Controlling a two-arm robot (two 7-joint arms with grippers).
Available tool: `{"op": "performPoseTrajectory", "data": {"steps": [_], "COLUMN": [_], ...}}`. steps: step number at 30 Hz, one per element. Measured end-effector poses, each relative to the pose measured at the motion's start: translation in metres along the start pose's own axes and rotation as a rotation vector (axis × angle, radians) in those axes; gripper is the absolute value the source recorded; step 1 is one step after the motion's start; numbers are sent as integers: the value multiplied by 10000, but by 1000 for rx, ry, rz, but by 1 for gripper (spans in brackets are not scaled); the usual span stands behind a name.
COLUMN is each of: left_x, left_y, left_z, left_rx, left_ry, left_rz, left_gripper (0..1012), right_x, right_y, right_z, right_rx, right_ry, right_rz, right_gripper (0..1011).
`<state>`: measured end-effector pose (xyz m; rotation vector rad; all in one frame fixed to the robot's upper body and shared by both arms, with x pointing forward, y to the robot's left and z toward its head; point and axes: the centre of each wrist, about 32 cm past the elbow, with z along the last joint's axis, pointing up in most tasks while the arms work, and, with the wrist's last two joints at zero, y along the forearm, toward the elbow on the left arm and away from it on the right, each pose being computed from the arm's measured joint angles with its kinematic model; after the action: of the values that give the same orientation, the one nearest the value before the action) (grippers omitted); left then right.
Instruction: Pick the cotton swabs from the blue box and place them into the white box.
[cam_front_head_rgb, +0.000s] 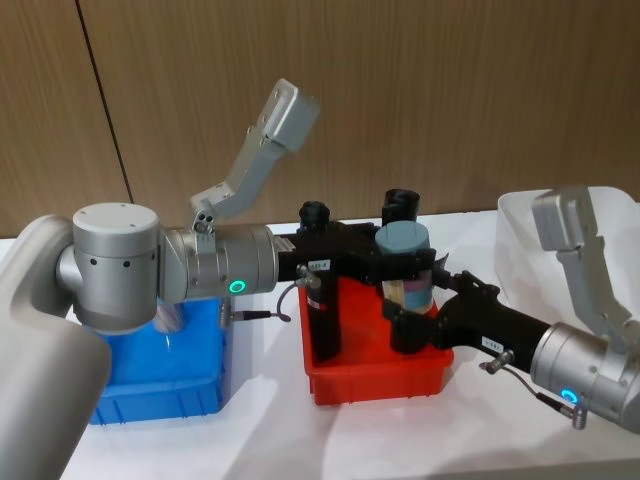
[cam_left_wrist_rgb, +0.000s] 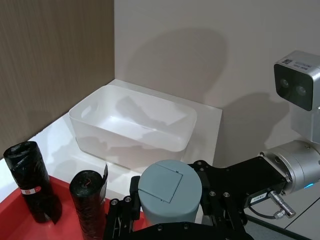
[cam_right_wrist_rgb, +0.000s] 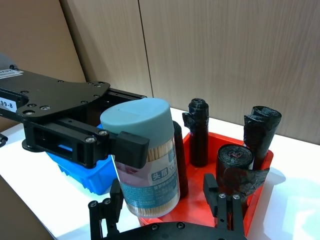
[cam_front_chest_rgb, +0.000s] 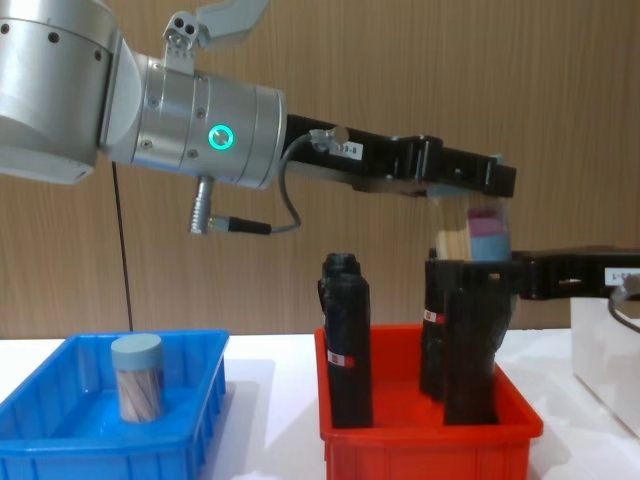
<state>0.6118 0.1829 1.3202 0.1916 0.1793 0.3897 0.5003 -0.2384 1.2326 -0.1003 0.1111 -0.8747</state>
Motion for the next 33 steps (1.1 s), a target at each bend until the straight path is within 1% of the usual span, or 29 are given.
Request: {"op": "performPoseTrajectory", "data": {"steps": [5,9,10,11,13,15,33], "left_x": [0,0,0,0,0,1,2], "left_y": [0,0,0,0,0,2,5], "left_z": [0,0,0,0,0,1,3], "left_rx": [0,0,0,0,0,-1,-3], "left_ry": [0,0,0,0,0,0,-1], "left_rz": [0,0,0,0,0,1,1], "left_gripper": [666,666,668,668,666,668,666], "right_x": [9,11,11,11,11,10,3], "right_y": [22,43,46,49,59,66,101], "right_z": [19,36,39,42,47,52,81], "right_rx": [1,4,4,5,5,6,14], "right_ry": [3,7,8,8,9,9,13], "right_rz": [6,13,15,16,17,19,22], "right_gripper": [929,814,814,764,699,674,674]}}
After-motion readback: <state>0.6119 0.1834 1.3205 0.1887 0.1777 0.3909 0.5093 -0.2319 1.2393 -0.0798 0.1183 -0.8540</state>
